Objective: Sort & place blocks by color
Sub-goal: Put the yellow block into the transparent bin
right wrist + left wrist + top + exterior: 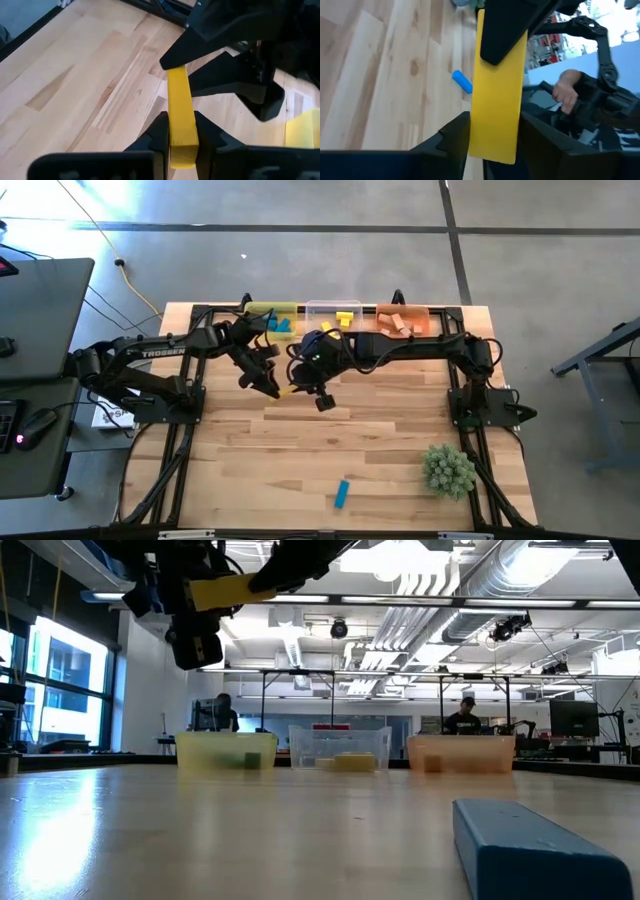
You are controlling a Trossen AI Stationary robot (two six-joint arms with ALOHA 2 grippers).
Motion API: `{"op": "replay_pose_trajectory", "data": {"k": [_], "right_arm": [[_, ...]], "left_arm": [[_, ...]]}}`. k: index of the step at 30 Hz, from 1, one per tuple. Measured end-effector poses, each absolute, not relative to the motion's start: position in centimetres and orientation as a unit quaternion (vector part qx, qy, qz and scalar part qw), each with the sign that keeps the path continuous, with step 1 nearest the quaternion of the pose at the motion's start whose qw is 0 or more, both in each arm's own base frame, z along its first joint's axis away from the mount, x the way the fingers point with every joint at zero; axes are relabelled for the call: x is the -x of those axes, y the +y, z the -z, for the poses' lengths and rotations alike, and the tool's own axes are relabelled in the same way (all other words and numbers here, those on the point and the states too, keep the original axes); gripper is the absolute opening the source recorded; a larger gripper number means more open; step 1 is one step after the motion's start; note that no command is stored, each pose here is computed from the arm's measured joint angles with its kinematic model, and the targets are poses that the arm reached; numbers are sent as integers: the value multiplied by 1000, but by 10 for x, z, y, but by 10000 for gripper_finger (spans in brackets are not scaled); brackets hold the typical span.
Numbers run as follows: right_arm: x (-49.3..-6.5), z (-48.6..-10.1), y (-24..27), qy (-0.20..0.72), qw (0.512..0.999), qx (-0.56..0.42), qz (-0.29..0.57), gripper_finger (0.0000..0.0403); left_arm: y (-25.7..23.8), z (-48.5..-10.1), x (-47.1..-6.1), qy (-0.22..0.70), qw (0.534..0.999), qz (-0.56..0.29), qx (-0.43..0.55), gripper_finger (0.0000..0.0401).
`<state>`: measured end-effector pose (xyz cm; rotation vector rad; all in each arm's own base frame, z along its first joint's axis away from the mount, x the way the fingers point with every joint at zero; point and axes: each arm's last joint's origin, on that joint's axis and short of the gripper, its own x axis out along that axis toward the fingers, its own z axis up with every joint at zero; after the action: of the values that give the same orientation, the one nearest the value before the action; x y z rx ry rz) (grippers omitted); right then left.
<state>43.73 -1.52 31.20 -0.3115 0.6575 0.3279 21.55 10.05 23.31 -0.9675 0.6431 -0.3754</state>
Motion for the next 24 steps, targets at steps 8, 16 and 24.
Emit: {"op": "replay_pose_trajectory", "data": {"k": [8, 16, 24], "right_arm": [[-433, -308, -28, 353, 918, 128, -129, 31], [-426, -303, -51, 396, 905, 121, -100, 31], [-415, -300, -94, 424, 894, 134, -55, 31]], "left_arm": [[104, -231, -217, 305, 840, 110, 436, 171], [117, -229, -212, 297, 857, 41, 419, 193], [141, -228, -197, 274, 859, -38, 430, 199]]}}
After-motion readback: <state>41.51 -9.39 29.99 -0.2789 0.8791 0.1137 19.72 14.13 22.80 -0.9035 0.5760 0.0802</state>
